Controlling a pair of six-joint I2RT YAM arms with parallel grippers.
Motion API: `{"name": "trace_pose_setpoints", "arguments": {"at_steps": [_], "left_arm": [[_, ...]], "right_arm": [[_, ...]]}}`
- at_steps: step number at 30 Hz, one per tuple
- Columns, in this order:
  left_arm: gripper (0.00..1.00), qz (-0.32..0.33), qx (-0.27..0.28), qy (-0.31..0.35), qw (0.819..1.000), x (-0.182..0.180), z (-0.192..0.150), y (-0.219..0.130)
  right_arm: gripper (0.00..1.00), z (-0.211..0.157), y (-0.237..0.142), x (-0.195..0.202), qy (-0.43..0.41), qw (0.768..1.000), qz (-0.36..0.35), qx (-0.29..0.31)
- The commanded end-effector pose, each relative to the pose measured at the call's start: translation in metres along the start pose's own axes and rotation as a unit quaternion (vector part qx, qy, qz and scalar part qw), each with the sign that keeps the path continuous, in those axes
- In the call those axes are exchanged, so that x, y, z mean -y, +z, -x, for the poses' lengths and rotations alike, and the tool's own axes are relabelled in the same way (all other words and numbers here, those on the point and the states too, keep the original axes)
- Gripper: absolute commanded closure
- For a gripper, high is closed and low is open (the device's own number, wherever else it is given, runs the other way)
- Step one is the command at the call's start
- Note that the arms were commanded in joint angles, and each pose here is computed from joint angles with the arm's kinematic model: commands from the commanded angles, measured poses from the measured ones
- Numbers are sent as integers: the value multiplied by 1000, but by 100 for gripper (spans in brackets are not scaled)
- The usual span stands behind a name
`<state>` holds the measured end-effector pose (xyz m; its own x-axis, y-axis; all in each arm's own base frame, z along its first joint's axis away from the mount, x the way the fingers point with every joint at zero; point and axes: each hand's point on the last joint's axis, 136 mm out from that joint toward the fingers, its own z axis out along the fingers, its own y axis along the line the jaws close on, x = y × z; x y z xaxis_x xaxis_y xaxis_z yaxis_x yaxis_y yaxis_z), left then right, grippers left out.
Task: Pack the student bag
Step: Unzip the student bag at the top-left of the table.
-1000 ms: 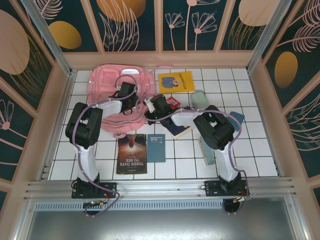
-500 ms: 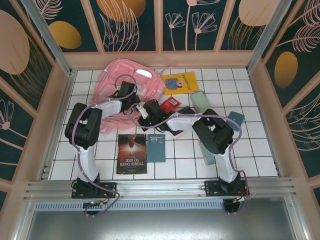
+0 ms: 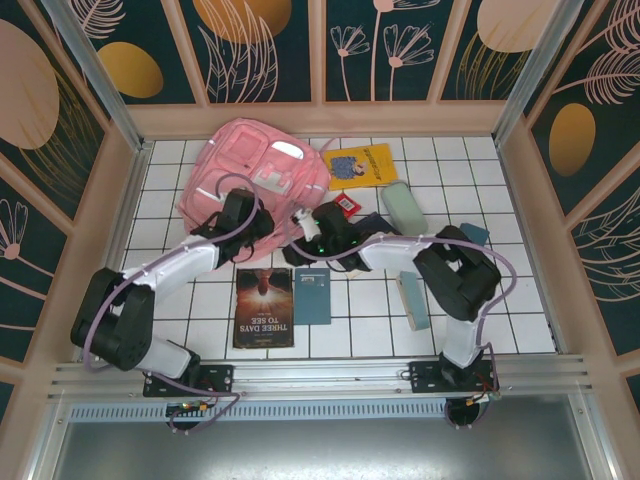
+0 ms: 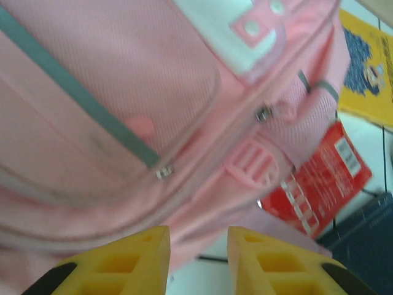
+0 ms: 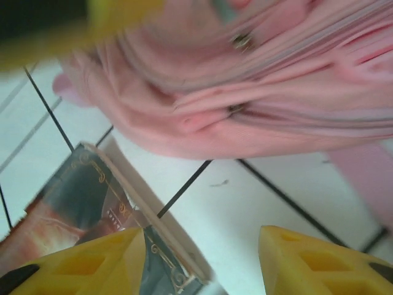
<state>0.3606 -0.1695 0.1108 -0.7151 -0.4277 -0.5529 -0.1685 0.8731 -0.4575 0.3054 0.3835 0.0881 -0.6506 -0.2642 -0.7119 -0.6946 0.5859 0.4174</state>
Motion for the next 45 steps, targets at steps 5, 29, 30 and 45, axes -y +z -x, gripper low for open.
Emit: {"name": "trace_pose_setpoints", "arguments": {"at_steps": [5, 29, 30, 45], "left_arm": [[71, 29, -9, 75, 997, -12, -40, -2], [70, 175, -29, 218, 960, -38, -32, 60], [70, 170, -23, 219, 961, -31, -27, 62], [71, 140, 23, 193, 971, -12, -1, 31]], "right_arm": [[48, 39, -32, 4, 68, 994, 32, 86], [48, 31, -29, 7, 82, 993, 30, 79], [48, 30, -28, 7, 82, 993, 30, 77], [50, 49, -8, 43, 188, 979, 4, 82]]}}
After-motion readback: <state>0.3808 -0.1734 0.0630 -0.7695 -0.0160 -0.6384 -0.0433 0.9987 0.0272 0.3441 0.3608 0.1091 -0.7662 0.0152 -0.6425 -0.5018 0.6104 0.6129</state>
